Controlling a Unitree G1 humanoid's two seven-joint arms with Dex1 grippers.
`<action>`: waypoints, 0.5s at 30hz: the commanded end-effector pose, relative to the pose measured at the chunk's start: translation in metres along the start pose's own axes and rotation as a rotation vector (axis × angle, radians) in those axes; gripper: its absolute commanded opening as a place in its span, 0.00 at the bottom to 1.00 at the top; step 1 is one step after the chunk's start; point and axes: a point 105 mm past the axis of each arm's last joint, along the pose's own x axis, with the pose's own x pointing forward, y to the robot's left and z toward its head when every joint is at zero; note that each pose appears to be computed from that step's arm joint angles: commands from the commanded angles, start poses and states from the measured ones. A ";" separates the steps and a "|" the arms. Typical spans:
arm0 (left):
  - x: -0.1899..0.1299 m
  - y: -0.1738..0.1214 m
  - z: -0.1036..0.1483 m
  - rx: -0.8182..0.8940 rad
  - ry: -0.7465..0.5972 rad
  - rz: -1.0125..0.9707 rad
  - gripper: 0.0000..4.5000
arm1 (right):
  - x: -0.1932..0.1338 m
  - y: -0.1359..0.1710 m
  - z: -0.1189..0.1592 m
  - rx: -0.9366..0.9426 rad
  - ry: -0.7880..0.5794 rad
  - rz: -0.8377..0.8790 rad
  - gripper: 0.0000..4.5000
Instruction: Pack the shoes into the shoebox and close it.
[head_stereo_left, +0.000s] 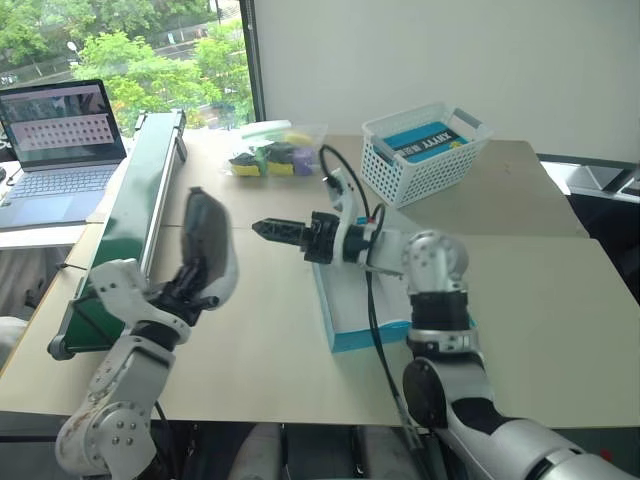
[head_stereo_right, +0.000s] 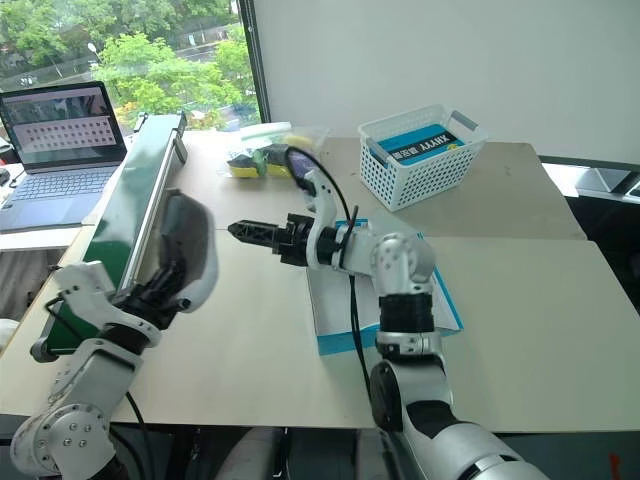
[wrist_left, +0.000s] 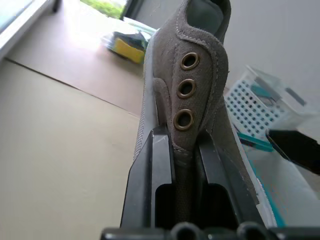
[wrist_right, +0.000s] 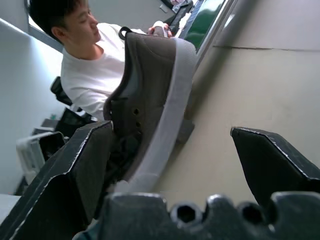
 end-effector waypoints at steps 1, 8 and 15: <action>0.011 -0.035 -0.004 0.012 0.024 -0.174 0.01 | 0.004 0.024 0.004 0.044 0.049 0.095 1.00; 0.020 -0.044 -0.008 0.011 0.046 -0.221 0.01 | 0.007 0.025 -0.006 -0.004 0.092 0.051 1.00; 0.024 -0.032 -0.009 0.034 0.054 -0.170 0.00 | 0.004 0.024 0.005 0.011 -0.003 0.043 0.91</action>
